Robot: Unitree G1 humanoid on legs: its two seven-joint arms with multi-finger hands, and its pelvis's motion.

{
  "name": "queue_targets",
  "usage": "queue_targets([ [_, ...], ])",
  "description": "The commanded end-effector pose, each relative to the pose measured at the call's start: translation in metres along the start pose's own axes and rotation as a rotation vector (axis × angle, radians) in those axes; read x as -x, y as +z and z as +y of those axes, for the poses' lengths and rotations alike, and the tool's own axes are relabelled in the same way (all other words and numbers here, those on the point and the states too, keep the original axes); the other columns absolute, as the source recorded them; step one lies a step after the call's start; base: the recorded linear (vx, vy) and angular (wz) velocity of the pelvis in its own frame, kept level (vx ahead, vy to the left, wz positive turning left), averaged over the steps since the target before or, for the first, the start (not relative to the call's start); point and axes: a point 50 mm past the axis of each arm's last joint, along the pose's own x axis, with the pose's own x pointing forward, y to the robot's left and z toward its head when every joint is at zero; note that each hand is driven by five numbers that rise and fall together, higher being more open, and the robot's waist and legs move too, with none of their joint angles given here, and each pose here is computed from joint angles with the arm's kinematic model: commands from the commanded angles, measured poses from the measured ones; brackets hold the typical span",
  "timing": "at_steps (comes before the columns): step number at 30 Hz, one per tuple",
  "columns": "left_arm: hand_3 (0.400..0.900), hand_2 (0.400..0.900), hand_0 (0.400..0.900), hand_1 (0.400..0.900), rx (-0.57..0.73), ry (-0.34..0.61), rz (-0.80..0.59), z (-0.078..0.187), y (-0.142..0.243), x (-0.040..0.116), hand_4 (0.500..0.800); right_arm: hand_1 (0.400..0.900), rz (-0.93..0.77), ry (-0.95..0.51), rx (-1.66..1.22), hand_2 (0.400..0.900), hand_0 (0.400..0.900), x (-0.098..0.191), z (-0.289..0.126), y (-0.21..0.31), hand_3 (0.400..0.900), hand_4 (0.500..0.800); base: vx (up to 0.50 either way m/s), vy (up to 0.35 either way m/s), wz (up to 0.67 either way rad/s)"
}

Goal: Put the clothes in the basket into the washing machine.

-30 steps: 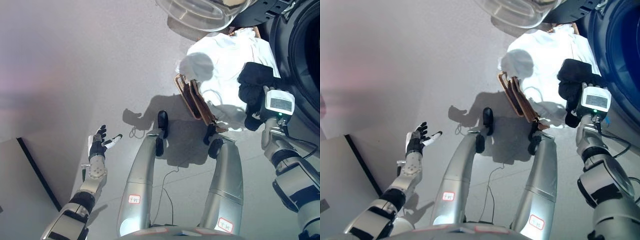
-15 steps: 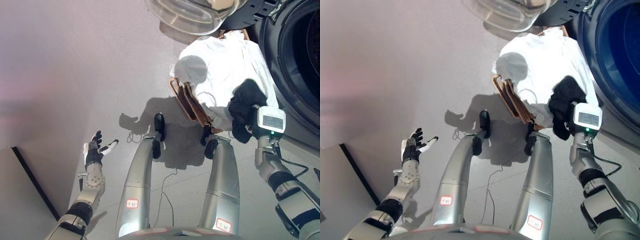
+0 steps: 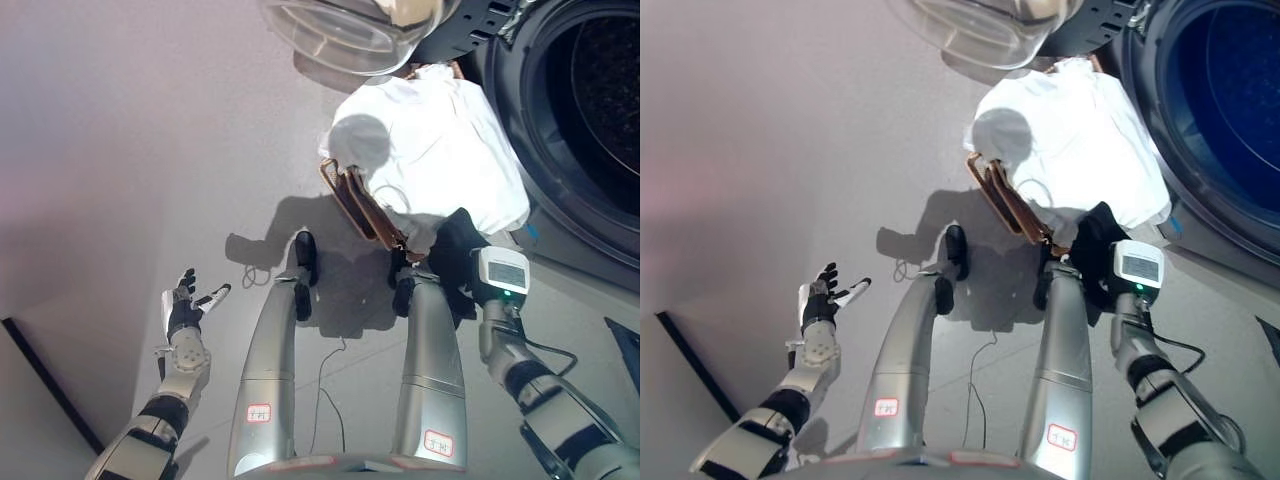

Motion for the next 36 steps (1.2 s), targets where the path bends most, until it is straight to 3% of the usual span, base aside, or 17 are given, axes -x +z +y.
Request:
queue_targets([
  [1,0.900,0.900,0.900,0.900,-0.037,0.124,0.082,0.030,-0.028,0.005,0.800,0.400,0.036,-0.019,0.011,0.400,0.400,0.019,0.009,-0.020,0.400,0.500,0.020,-0.006,-0.10],
  [8,0.900,0.900,0.900,0.900,-0.043,0.126,0.077,0.032,-0.026,0.004,0.800,0.400,0.109,0.007,-0.289,0.400,0.400,0.025,0.015,-0.002,0.400,0.500,0.016,-0.009,-0.14],
  [13,0.900,0.900,0.900,0.900,-0.025,0.127,0.118,0.039,-0.032,0.003,0.800,0.400,0.265,-0.040,-0.899,0.400,0.400,0.020,-0.001,0.012,0.400,0.500,0.022,-0.016,-0.14],
  [20,0.900,0.900,0.900,0.900,0.005,0.124,0.165,0.051,-0.034,-0.003,0.800,0.400,0.411,-0.151,-1.481,0.400,0.400,-0.002,-0.026,0.002,0.400,0.500,0.051,0.001,-0.05],
  [21,0.900,0.900,0.900,0.900,-0.093,0.111,0.126,0.059,-0.010,-0.024,0.800,0.400,0.289,-0.441,-1.580,0.400,0.400,-0.115,-0.187,0.025,0.400,0.500,0.138,-0.037,0.27],
  [22,0.900,0.900,0.900,0.900,-0.054,0.141,0.068,0.065,0.022,-0.041,0.800,0.400,0.197,-0.441,-1.680,0.400,0.400,-0.113,-0.193,0.032,0.400,0.500,0.152,-0.027,0.32],
  [23,0.900,0.900,0.900,0.900,-0.054,0.110,0.027,0.042,0.040,-0.044,0.800,0.400,0.249,-0.431,-1.739,0.400,0.400,-0.115,-0.189,0.045,0.400,0.500,0.057,0.024,0.01],
  [24,0.900,0.900,0.900,0.900,-0.092,0.104,0.037,0.040,0.034,-0.042,0.800,0.400,0.336,-0.427,-1.799,0.400,0.400,-0.119,-0.192,0.043,0.400,0.500,0.092,0.054,0.00],
  [27,0.900,0.900,0.900,0.900,-0.101,0.075,0.064,0.038,0.017,-0.034,0.800,0.400,0.369,-0.458,-1.959,0.400,0.400,-0.125,-0.211,0.040,0.400,0.500,0.051,0.053,-0.08],
  [36,0.900,0.900,0.900,0.900,-0.108,-0.021,0.170,0.039,-0.042,0.004,0.800,0.400,0.337,-0.576,-2.098,0.400,0.400,-0.127,-0.239,0.004,0.400,0.500,0.038,0.004,0.10],
])
